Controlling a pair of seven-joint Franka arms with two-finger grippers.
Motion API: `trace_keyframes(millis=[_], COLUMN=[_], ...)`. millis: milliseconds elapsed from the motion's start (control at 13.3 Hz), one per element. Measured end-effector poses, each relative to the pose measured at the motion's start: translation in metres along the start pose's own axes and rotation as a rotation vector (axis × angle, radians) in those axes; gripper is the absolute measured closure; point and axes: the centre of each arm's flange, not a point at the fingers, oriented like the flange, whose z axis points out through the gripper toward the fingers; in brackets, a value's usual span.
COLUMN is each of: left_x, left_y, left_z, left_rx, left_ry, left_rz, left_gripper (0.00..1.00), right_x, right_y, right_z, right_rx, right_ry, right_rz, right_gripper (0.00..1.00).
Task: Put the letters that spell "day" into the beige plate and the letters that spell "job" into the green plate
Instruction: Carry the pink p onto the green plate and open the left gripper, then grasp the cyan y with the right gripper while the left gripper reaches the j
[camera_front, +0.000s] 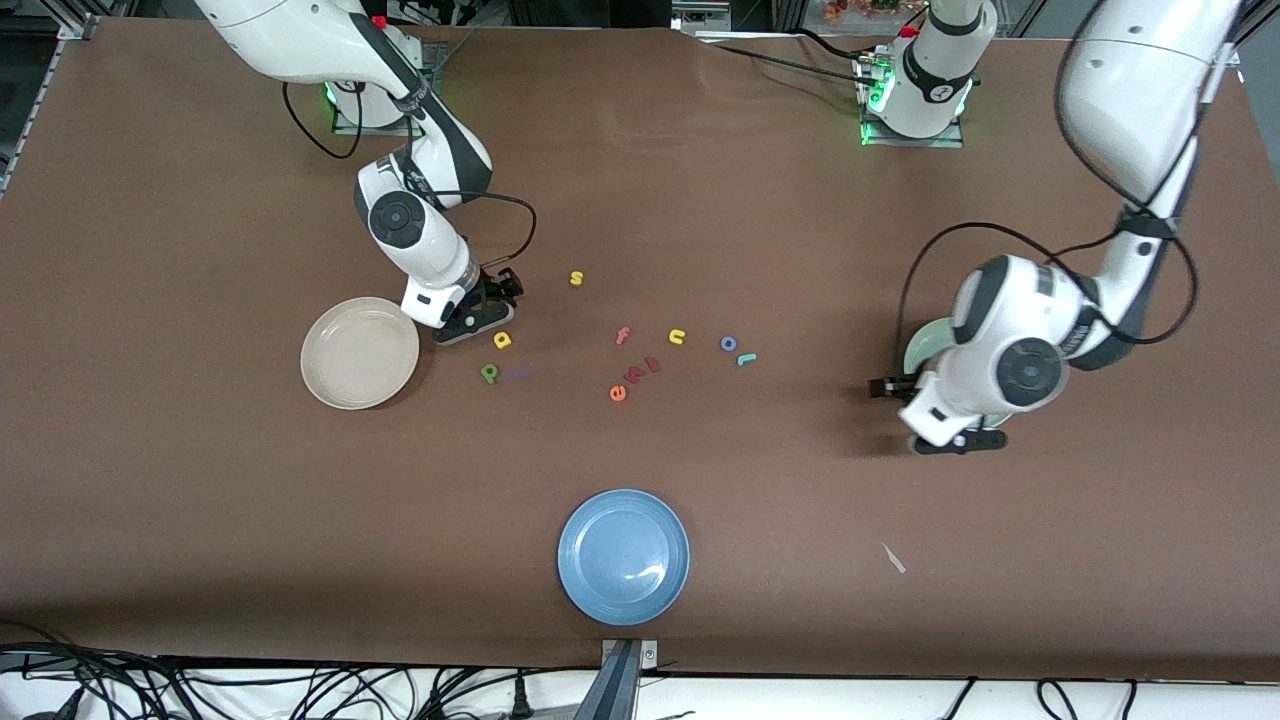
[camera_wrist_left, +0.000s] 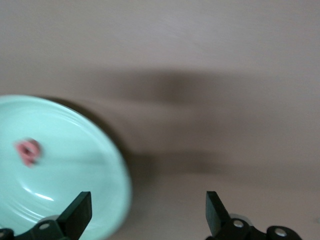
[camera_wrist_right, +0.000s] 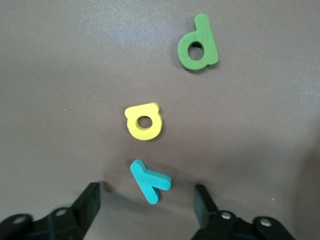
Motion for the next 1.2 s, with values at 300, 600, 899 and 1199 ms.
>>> trace_keyframes(millis=[300, 600, 899, 1199], left_x=[-0.039, -0.068, -0.067, -0.069], left_y=[0.096, 0.158, 0.170, 0.171], left_z=[0.006, 0.037, 0.070, 0.080], left_rx=[-0.029, -0.067, -0.095, -0.089], left_ry=[0.049, 0.077, 0.072, 0.060], left_rz=[-0.105, -0.181, -0.214, -0.212], left_gripper=[0.00, 0.00, 0.03, 0.26], right_x=[0.000, 0.001, 0.001, 0.001], right_y=[0.004, 0.002, -0.001, -0.002], right_z=[0.001, 0.000, -0.001, -0.001], right_rx=[-0.017, -0.018, -0.018, -0.025], right_ry=[0.001, 0.007, 0.009, 0.010], right_rz=[-0.018, -0.023, -0.029, -0.043], right_gripper=[0.35, 0.45, 0.50, 0.50])
